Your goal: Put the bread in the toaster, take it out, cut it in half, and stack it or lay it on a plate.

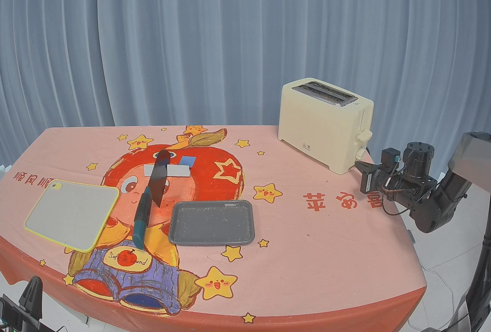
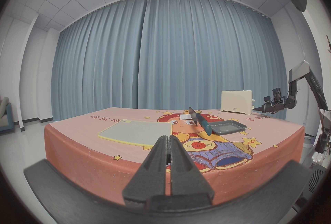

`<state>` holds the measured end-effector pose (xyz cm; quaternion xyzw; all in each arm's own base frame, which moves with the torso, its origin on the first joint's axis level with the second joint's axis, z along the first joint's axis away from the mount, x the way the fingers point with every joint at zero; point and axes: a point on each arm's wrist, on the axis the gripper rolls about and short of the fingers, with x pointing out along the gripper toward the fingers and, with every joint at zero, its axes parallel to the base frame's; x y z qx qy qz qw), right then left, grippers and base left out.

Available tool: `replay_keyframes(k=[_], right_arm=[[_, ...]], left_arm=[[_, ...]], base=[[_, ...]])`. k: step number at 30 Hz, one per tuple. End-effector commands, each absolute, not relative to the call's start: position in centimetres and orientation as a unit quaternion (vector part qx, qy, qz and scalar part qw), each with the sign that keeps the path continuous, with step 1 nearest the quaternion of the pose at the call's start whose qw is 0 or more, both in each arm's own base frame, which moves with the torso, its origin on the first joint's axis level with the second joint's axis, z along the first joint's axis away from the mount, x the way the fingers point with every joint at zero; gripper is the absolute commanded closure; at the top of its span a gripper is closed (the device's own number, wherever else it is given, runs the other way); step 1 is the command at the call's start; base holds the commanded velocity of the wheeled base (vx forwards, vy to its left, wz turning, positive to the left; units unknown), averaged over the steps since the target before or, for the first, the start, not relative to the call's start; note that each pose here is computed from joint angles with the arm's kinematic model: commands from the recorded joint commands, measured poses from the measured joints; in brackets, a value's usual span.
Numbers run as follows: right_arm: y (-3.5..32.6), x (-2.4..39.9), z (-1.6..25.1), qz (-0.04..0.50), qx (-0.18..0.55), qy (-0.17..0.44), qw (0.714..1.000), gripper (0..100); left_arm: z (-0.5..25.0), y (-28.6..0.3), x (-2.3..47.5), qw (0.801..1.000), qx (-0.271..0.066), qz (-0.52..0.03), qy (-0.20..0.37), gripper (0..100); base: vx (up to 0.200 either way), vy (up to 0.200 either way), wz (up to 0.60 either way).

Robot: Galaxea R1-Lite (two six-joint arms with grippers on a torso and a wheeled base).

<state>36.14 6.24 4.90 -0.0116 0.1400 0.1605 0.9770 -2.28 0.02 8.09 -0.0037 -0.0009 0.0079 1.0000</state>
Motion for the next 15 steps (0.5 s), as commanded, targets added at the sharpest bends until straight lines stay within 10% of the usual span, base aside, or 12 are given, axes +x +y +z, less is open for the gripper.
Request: replay_keyframes(k=[1,15], right_arm=[[6.5,36.2,5.4,0.164,-0.013,0.133,0.978,100],[6.0,37.8,5.6,0.151,-0.011,0.127,0.980,100]], left_arm=[[7.6,0.0,-2.1,1.000,-0.004,0.008,0.008,100],[7.6,0.0,-2.1,1.000,-0.004,0.008,0.008,100]], base=[[0.000,0.000,0.00],[0.000,0.000,0.00]])
